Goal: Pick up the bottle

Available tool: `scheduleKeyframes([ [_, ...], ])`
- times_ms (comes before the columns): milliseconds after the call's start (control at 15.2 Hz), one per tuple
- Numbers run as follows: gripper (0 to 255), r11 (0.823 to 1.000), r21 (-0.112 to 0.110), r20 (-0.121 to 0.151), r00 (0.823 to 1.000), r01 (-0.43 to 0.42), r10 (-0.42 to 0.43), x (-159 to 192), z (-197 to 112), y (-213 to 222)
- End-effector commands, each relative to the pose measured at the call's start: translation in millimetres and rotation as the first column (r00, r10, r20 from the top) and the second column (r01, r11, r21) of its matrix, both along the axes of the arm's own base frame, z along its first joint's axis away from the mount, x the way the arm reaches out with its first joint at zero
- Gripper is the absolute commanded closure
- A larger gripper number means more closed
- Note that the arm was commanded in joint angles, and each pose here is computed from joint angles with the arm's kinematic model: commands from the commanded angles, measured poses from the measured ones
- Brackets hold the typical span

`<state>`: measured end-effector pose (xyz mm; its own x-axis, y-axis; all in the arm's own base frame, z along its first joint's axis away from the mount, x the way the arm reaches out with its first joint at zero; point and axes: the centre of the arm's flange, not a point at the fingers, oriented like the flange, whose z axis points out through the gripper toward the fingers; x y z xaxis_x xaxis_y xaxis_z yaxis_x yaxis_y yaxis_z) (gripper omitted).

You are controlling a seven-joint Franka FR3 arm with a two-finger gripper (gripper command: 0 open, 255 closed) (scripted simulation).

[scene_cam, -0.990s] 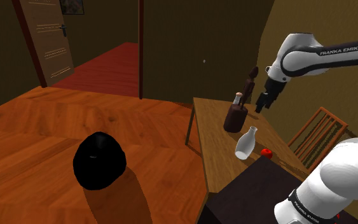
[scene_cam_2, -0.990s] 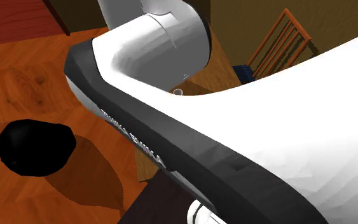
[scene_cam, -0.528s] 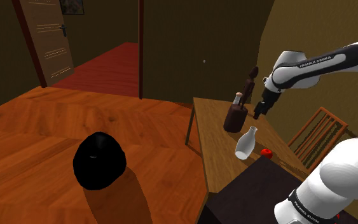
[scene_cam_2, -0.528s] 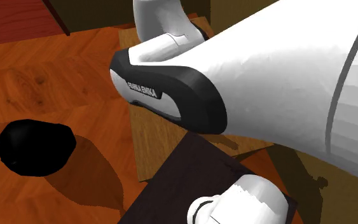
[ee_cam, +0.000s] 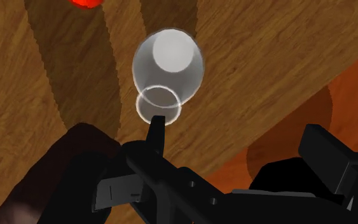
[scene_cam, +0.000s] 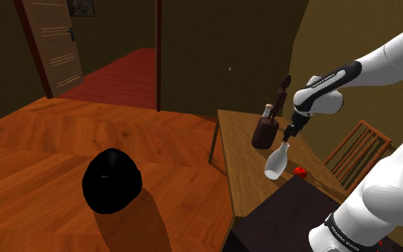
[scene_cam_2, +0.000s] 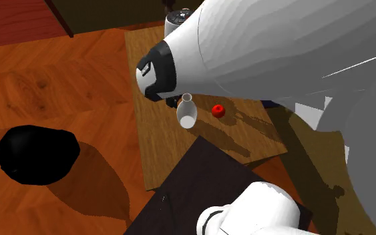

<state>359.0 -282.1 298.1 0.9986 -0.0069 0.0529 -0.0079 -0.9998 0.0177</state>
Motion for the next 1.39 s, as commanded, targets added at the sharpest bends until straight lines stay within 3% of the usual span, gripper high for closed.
scheduleKeyframes([
  [0, 0, 1.0, -0.003, 0.004, 1.0, -0.001, 0.001, 3, -19, -22],
  [264, 0, 1.0, -0.002, 0.009, 1.0, -0.005, 0.005, 11, -57, -55],
  [858, 0, 1.0, -0.002, 0.009, 1.0, -0.005, 0.005, 11, -97, -55],
  [924, 255, 1.0, -0.002, 0.009, 1.0, -0.005, 0.005, 11, -97, -54],
  [1320, 255, 1.0, -0.002, 0.009, 1.0, -0.005, 0.005, 10, -98, -54],
])
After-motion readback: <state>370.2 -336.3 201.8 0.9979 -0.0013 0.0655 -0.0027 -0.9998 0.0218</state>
